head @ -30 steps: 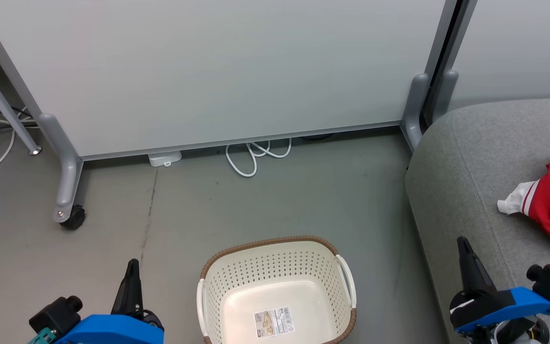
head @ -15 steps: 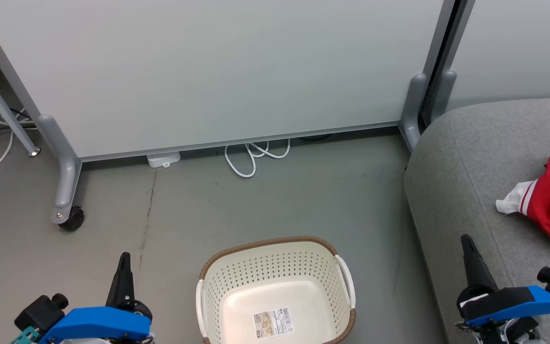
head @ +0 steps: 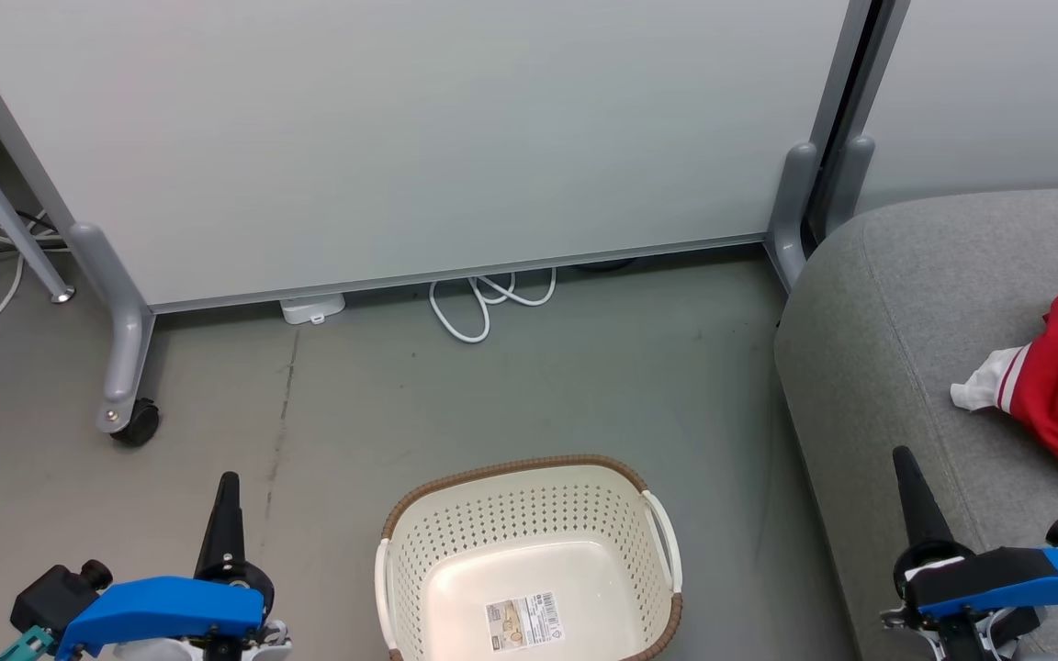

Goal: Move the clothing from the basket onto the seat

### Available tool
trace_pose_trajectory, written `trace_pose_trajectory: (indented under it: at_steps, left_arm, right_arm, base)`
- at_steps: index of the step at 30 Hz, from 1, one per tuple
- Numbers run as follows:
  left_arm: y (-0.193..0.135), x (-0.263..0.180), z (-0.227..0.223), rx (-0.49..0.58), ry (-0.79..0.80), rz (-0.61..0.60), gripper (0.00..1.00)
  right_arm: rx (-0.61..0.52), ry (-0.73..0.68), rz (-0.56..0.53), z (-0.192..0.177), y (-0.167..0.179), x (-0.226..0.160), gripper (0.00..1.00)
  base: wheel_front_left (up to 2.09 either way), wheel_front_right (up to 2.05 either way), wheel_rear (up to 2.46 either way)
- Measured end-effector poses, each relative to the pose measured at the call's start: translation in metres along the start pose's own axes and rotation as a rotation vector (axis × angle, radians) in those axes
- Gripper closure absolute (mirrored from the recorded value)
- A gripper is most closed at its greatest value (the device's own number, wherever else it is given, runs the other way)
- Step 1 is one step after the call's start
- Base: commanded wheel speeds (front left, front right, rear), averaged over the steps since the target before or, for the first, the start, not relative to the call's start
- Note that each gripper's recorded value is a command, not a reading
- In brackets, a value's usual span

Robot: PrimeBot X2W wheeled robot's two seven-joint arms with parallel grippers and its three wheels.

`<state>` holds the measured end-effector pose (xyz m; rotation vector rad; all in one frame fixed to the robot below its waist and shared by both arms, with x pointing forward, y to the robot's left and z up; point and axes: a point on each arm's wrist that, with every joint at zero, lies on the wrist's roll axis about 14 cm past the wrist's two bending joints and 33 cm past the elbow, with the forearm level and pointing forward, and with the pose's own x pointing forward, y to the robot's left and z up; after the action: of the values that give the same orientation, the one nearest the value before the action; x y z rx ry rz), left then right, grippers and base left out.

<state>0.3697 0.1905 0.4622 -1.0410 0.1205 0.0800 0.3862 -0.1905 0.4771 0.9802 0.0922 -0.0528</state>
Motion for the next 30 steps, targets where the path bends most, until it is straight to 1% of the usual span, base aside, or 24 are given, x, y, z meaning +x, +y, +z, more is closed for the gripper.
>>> trace_pose_trajectory:
  at_steps: [30]
  left_arm:
    - [-0.015, 0.007, 0.014, -0.276, -0.016, -0.046, 1.0]
  right_arm:
    - [0.308, -0.013, 0.031, 0.01, 0.007, 0.0, 1.0]
  base:
    - [0.0, 0.0, 0.0]
